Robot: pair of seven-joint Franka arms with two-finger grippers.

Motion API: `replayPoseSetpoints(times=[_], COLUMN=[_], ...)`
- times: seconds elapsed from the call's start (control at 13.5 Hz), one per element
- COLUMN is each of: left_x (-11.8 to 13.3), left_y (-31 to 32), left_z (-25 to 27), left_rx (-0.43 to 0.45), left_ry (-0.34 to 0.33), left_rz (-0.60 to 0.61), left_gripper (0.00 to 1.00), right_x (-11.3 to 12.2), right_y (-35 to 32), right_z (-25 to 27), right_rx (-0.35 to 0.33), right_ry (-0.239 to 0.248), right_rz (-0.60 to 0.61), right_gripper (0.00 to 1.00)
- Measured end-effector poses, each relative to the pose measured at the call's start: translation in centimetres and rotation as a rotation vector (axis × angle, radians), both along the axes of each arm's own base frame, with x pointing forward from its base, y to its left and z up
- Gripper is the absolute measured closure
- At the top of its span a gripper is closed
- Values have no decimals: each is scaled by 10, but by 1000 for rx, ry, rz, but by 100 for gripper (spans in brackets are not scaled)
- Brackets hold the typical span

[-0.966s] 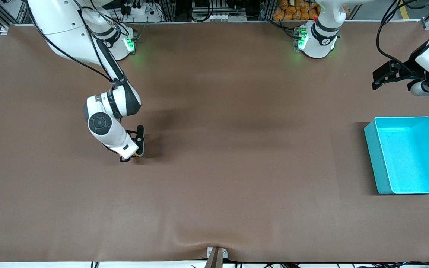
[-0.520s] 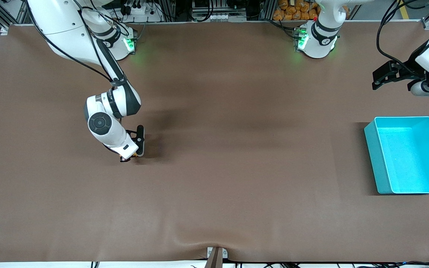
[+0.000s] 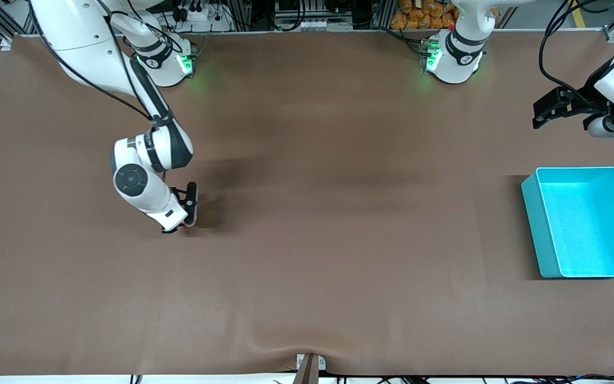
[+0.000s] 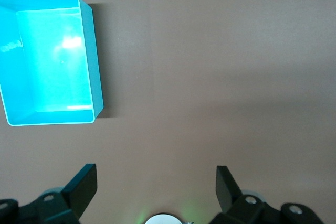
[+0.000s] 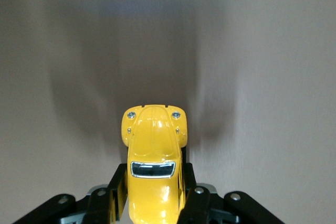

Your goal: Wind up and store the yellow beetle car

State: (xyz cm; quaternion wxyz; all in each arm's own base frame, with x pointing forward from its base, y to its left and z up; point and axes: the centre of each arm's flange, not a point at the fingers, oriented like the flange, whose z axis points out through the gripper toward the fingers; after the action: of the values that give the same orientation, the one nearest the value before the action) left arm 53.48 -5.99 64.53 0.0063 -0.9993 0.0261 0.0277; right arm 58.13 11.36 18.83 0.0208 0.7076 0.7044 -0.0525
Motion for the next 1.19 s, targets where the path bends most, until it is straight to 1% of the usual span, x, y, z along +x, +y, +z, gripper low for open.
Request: replayPoseSetpoints(times=[0.3, 0.37, 0.59, 1.04, 1.19], left_x=[0, 0, 0, 0, 0], left_y=[0, 0, 0, 0, 0], left_z=[0, 0, 0, 0, 0], left_rx=[0, 0, 0, 0, 0], left_ry=[0, 0, 0, 0, 0], left_rz=[0, 0, 0, 0, 0], left_gripper=[0, 0, 0, 0, 0], right_x=[4, 3, -8, -20, -24], right_y=[-57, -77, -134, -238, -259], right_z=[-1, -2, -2, -2, -1], right_rx=[5, 10, 21, 14, 12], right_ry=[14, 2, -63, -86, -91], right_rz=[20, 29, 31, 4, -16], right_gripper=[55, 55, 55, 55, 55])
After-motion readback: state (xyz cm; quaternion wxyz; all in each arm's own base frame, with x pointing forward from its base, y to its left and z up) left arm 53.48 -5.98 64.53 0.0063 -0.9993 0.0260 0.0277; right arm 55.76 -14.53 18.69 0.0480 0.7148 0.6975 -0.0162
